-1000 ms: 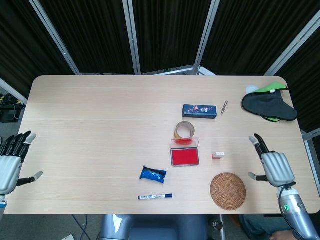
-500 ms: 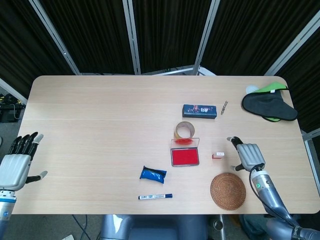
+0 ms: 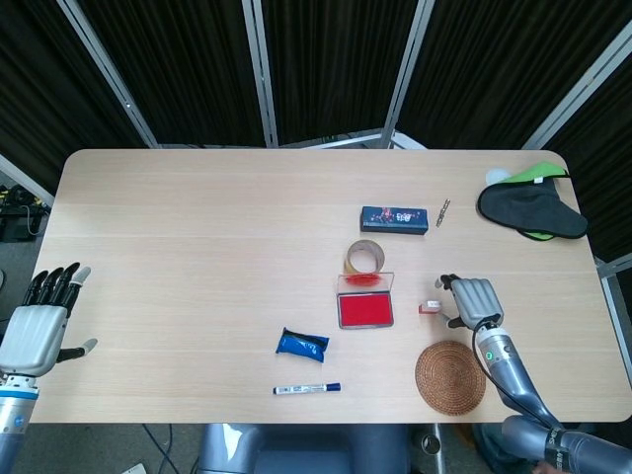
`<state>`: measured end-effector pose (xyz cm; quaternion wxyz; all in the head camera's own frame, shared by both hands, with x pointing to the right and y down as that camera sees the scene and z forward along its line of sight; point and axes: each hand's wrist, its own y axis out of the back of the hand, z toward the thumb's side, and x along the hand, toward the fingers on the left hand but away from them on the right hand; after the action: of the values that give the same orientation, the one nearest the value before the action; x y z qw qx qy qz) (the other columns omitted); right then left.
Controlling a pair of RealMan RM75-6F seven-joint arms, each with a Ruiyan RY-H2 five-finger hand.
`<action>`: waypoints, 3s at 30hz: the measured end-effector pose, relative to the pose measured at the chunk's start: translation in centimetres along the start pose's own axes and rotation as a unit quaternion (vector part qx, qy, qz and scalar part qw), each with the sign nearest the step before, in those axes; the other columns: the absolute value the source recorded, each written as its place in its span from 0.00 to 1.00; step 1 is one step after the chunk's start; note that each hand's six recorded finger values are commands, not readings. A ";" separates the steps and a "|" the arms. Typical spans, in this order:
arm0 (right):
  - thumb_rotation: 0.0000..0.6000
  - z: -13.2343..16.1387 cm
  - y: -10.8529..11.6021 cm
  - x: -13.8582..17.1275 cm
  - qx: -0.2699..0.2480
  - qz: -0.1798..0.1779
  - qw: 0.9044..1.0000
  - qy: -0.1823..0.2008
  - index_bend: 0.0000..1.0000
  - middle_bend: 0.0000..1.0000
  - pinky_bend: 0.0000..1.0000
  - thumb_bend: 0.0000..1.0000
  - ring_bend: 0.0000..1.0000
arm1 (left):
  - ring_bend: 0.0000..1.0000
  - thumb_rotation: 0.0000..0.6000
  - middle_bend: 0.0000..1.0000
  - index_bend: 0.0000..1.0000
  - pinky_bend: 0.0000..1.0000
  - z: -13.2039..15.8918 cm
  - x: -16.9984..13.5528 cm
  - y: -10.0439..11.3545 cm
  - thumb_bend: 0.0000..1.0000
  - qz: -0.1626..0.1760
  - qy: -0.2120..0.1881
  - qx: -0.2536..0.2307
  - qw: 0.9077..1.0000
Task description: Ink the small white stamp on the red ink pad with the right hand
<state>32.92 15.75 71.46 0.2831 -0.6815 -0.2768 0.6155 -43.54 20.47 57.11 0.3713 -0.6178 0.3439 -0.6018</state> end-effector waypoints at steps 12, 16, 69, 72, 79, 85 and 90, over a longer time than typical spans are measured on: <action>1.00 0.8 -1.3 -0.7 -0.010 0.013 1.000 -0.008 0.37 0.39 1.00 0.22 0.81 | 0.00 1.00 0.00 0.00 0.00 -0.1 0.1 -0.2 0.00 -0.002 0.003 0.003 1.000; 1.00 1.3 -1.4 -0.9 -0.014 0.010 1.000 -0.004 0.39 0.39 1.00 0.23 0.81 | 0.00 1.00 0.00 0.00 0.00 -0.1 0.0 -0.3 0.00 -0.003 0.002 0.004 1.000; 1.00 7.3 2.6 0.2 0.043 -0.059 0.988 0.138 0.63 0.65 1.00 0.47 0.81 | 0.00 1.00 0.00 0.00 0.00 0.1 0.1 -0.6 0.00 -0.011 -0.001 0.007 1.000; 1.00 9.1 2.8 0.3 0.052 -0.063 0.981 0.176 0.63 0.65 1.00 0.49 0.81 | 0.00 1.00 0.00 0.00 0.00 0.0 0.2 -0.7 0.00 -0.013 0.001 0.008 1.000; 1.00 13.2 2.1 -0.4 0.062 -0.060 0.966 0.243 0.63 0.65 1.00 0.49 0.81 | 0.00 1.00 0.00 0.00 0.00 -0.1 0.3 -0.9 0.00 -0.015 0.004 0.010 1.000; 1.00 14.7 0.6 -1.2 0.075 -0.055 0.962 0.256 0.63 0.65 1.00 0.49 0.81 | 0.00 1.00 0.00 0.00 0.00 -0.3 0.4 -1.1 0.00 -0.019 0.007 0.013 1.000; 1.00 15.5 -0.3 -1.9 0.080 -0.056 0.962 0.254 0.63 0.65 1.00 0.49 0.81 | 0.00 1.00 0.00 0.00 0.00 -0.5 0.4 -1.1 0.00 -0.020 0.010 0.013 1.000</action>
<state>17.33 15.29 71.74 0.4320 -0.7737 -0.1834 0.4256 -44.05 20.62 58.31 0.3637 -0.6138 0.3274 -0.6195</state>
